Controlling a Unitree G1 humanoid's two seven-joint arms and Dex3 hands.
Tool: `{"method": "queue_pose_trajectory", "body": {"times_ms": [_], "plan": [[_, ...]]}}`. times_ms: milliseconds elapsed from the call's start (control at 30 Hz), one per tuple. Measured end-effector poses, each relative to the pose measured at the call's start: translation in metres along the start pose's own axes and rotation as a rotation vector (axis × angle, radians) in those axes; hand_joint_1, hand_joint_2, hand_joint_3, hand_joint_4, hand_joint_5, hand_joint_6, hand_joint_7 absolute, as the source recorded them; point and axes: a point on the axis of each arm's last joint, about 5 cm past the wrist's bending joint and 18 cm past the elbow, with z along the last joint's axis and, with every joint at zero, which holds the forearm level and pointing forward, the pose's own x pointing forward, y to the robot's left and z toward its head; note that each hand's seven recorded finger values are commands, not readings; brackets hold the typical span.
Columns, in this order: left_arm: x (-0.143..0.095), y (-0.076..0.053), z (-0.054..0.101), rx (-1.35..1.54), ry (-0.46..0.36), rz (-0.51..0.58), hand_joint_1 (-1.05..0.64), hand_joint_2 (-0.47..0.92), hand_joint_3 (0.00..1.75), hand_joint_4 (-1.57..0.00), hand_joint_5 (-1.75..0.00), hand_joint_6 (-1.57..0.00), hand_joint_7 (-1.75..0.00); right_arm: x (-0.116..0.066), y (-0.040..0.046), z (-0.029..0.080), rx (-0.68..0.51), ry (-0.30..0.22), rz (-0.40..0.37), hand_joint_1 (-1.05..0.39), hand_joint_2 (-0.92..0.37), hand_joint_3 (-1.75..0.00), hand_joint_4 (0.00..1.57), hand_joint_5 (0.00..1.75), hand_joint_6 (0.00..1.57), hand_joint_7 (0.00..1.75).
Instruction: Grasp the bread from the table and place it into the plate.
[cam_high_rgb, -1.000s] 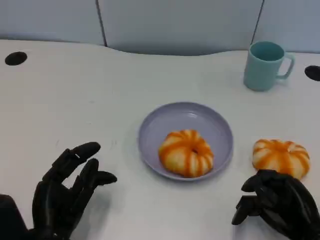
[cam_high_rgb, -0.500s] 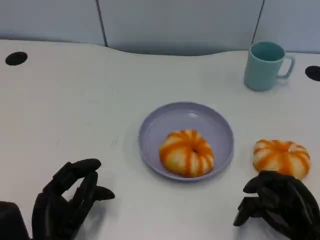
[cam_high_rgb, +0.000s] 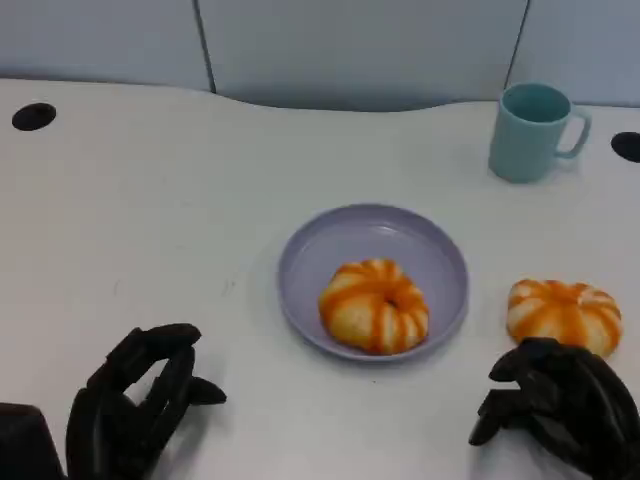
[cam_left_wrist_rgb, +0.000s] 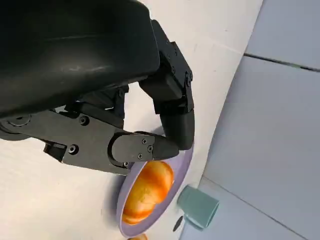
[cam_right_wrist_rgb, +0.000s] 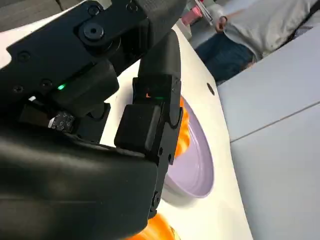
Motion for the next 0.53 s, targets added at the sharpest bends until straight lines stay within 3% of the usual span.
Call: {"method": "queue_pose_trajectory", "body": {"times_ms": [533], "plan": [[0.004, -0.0018, 0.0002, -0.03, 0.01, -0.025, -0.32, 0.92, 0.28, -0.72, -1.5, -0.66, -1.06, 0.0005, -0.0036, 0.0002, 0.002, -0.01, -0.002, -0.93, -0.69, 0.0, 1.43, 0.63, 1.44, 0.4]]}}
